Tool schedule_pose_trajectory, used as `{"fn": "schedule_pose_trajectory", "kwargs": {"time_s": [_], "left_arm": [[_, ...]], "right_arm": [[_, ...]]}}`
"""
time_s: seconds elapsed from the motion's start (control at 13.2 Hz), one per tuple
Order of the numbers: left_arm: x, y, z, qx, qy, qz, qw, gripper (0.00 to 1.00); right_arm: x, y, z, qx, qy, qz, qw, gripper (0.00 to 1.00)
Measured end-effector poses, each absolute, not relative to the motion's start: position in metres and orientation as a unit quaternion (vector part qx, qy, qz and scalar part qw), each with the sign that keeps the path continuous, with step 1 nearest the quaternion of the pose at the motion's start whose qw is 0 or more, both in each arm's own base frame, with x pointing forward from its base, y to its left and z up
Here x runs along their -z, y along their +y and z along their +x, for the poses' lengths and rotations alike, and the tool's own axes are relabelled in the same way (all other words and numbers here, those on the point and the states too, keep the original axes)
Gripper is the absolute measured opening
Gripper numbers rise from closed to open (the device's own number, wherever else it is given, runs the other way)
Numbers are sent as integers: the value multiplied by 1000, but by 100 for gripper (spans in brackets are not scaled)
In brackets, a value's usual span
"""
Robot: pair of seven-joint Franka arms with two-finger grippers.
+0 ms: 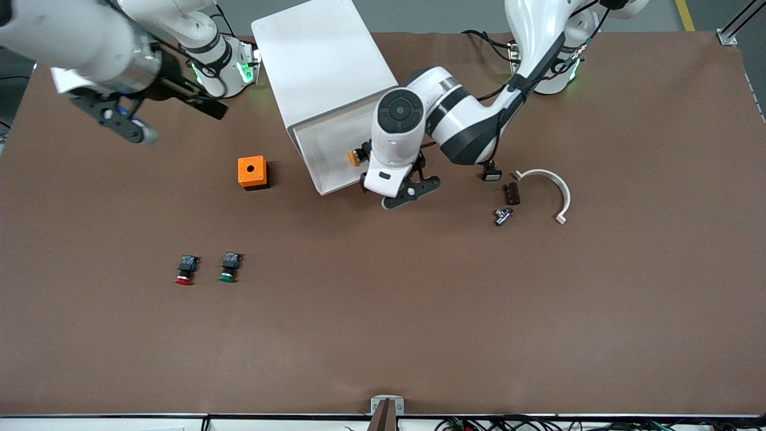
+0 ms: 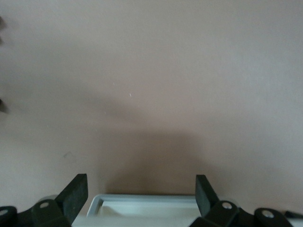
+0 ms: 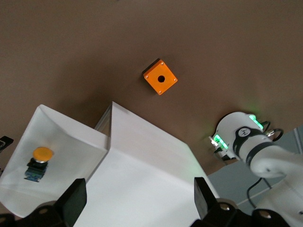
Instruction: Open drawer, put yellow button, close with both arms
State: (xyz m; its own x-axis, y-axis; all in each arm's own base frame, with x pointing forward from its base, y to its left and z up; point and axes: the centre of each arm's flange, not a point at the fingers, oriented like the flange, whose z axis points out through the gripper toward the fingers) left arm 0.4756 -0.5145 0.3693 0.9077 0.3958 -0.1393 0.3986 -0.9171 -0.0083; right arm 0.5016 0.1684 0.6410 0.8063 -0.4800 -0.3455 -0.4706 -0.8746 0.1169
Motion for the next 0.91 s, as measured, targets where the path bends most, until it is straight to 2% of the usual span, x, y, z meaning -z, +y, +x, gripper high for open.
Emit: {"fn": "schedule_pose_trajectory", "kwargs": {"time_s": [0.3,0.53,0.91], "left_arm": [[-362,-547,429,87,179,980,5,100],[-363,-567,397,115,173,978,9,100],[-360,-587,352,155,171,973,8,100]], "right_arm": [[-641,62,505,176,-152,972,-7,100],[-639,-11,508,148,-100,983,-29,100],[-653,-41,506,61,-50,997,-22,100]]}}
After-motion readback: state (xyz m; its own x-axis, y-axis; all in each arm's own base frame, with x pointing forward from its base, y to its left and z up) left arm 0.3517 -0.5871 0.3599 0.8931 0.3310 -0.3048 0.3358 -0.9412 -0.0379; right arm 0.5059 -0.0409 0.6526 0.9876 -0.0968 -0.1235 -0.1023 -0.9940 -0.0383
